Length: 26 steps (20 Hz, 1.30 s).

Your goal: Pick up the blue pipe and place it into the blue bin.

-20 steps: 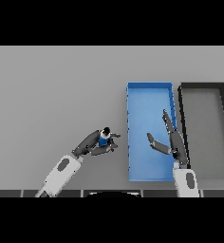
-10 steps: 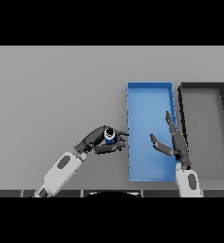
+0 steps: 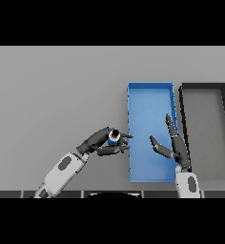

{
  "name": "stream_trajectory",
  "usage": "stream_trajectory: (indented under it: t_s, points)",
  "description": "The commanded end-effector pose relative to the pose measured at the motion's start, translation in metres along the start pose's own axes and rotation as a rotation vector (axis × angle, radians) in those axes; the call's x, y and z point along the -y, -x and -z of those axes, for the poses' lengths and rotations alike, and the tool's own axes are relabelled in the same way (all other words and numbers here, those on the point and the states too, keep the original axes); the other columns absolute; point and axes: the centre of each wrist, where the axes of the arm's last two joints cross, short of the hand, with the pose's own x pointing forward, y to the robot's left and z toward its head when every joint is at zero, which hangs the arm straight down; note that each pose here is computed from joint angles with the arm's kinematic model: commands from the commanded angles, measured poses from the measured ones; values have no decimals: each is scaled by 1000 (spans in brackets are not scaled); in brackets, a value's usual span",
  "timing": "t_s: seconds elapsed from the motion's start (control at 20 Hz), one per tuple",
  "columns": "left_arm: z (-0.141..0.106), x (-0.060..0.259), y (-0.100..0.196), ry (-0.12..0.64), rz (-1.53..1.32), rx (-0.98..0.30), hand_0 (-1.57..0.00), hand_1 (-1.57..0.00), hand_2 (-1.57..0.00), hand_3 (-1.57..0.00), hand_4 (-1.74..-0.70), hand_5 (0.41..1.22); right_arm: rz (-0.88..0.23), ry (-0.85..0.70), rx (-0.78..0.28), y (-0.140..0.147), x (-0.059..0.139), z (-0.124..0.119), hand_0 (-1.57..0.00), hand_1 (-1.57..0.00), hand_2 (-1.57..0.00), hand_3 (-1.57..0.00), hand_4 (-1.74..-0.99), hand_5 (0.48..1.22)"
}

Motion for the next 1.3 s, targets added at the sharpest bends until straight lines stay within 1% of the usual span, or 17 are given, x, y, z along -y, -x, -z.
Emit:
stream_trajectory:
  t_s: [0.0,0.05,0.1,0.2,0.25,0.3,0.35,0.4,0.45,0.5,0.6,0.7,0.8,0.9,1.05,1.15,1.25]
  points:
    - [-2,-2,0,-8,-1,-3,-1570,-1570,-1570,-1443,-1730,1220,7,3,-4,2,-3,-1,1,1,1,1,-1192,628]
    - [-3,-6,1,-16,12,-9,-1570,-1570,-1570,-1443,-1731,1220,10,7,8,-1,-2,-2,1,1,1,1,-1209,623]
    - [-1,-5,1,-12,12,-14,-1570,-1570,-1570,-1442,-1730,1220,13,7,-1,-1,-2,-2,1,1,1,1,-1207,619]
    - [0,-2,1,4,13,-5,-1570,-1571,-1571,-1438,-1731,1220,31,0,22,-4,6,-1,1,1,1,1,-1191,619]
    - [0,-2,0,5,13,-2,-1571,-1571,-1571,-1438,-1731,1221,60,-28,64,-12,5,1,1,1,1,1,-1195,610]
    - [1,-2,1,1,12,-5,-1571,-1571,-1571,-1438,-1731,1221,117,-69,88,-19,9,4,1,1,1,1,-1197,604]
    - [-3,-1,2,0,10,-5,-1571,-1571,-1571,-1440,-1731,1221,147,-115,109,-29,13,7,1,1,1,1,-1199,593]
    - [-2,-1,3,3,11,-3,-1571,-1571,-1571,-1440,-1731,1221,166,-152,113,-37,17,9,1,1,1,1,-1203,573]
    - [0,-3,-1,0,18,-3,-1571,-1571,-1571,-1440,-1731,1221,162,-218,138,-51,23,13,1,1,1,1,-1215,561]
    - [-1,-4,2,-3,20,-4,-1571,-1571,-1571,-1440,-1730,1221,163,-275,154,-60,25,11,1,1,1,1,-1232,550]
    - [2,-5,0,2,23,-12,-1571,-1571,-1571,-1440,-1731,1221,125,-381,181,-85,29,20,1,1,1,1,-1260,523]
    - [-1,-4,3,3,11,-20,-1571,-1571,-1571,-1439,-1731,1221,83,-479,205,-105,19,25,1,1,1,1,-1286,520]
    - [2,-3,2,7,20,-19,-1571,-1571,-1571,-1439,-1732,1221,75,-564,233,-123,18,34,1,1,1,1,-1305,522]
    - [1,-5,2,5,32,-21,-1571,-1571,-1571,-1437,-1732,1221,45,-640,261,-141,9,39,1,1,1,1,-1297,522]
    - [4,-9,2,6,33,-22,-1571,-1571,-1571,-1436,-1732,1221,15,-734,289,-157,-2,48,1,1,1,1,-1300,529]
    - [2,-7,5,6,19,-10,-1571,-1571,-1571,-1437,-1732,1221,-28,-788,305,-164,-9,57,1,1,1,1,-1304,532]
    - [4,-6,4,20,16,-7,-1571,-1571,-1571,-1441,-1731,1221,-40,-834,304,-171,-20,68,1,1,1,1,-1282,530]
